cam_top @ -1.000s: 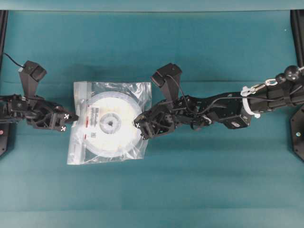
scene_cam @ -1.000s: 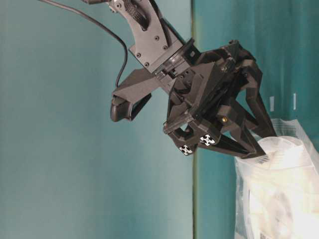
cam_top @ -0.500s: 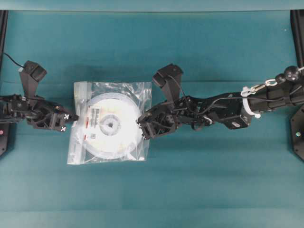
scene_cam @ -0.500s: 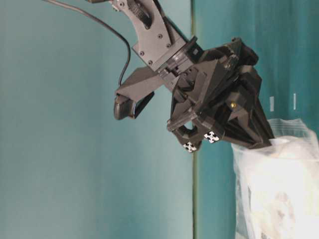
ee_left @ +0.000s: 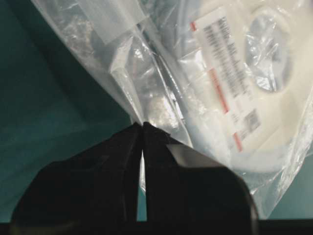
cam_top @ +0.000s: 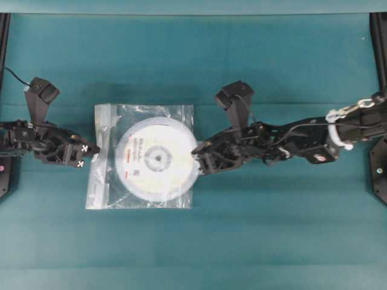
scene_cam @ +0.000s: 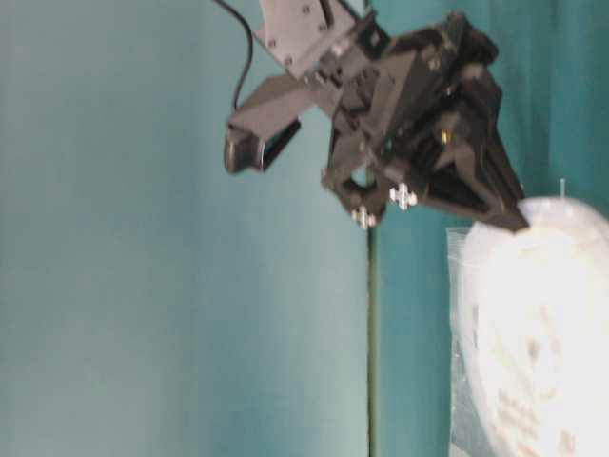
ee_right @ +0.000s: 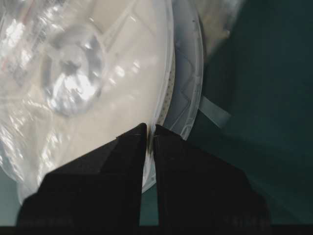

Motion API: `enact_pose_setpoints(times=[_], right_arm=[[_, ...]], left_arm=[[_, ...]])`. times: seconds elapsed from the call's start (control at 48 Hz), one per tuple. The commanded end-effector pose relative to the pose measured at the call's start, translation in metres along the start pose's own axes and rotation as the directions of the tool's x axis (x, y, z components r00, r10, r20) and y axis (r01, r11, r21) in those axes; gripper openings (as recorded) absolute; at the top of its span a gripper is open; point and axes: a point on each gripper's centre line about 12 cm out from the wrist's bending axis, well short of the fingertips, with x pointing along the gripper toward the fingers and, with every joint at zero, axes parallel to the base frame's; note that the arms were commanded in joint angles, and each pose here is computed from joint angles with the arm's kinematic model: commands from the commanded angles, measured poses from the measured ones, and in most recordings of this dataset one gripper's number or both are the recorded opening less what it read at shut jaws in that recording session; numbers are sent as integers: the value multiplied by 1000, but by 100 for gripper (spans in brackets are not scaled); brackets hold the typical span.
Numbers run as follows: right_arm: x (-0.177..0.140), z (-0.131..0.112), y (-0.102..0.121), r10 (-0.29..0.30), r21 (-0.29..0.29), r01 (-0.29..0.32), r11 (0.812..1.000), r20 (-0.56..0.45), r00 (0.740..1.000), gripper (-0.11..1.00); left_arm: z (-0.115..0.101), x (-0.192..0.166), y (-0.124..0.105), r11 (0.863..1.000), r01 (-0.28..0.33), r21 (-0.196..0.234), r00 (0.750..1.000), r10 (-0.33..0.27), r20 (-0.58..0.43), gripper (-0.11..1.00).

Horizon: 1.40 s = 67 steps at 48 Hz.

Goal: Take out the reel from the clear zip bag.
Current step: 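Hold the bag with the left gripper and pull the reel rightward out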

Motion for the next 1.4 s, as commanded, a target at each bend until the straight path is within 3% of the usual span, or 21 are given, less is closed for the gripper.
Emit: enact_pose_setpoints(times=[0.0,0.687,0.916,1.374], right_arm=[[-11,2,-1,10,16,-10,1000,11,1000,9],[-62,-14,-40,-28,25,28,999,-4,1000,9],[-72,-18,-50,-40,52,41,998,-2,999,9],[-82,-21,-57,-44,60,44,997,-5,999,9]], left_arm=[[2,1,-4,1000,15,6,1000,-15,8,2],[2,0,-4,1000,14,7,1000,-14,7,2],[2,0,-3,1000,9,9,1000,-9,3,2],[2,1,-4,1000,10,9,1000,-10,4,2]])
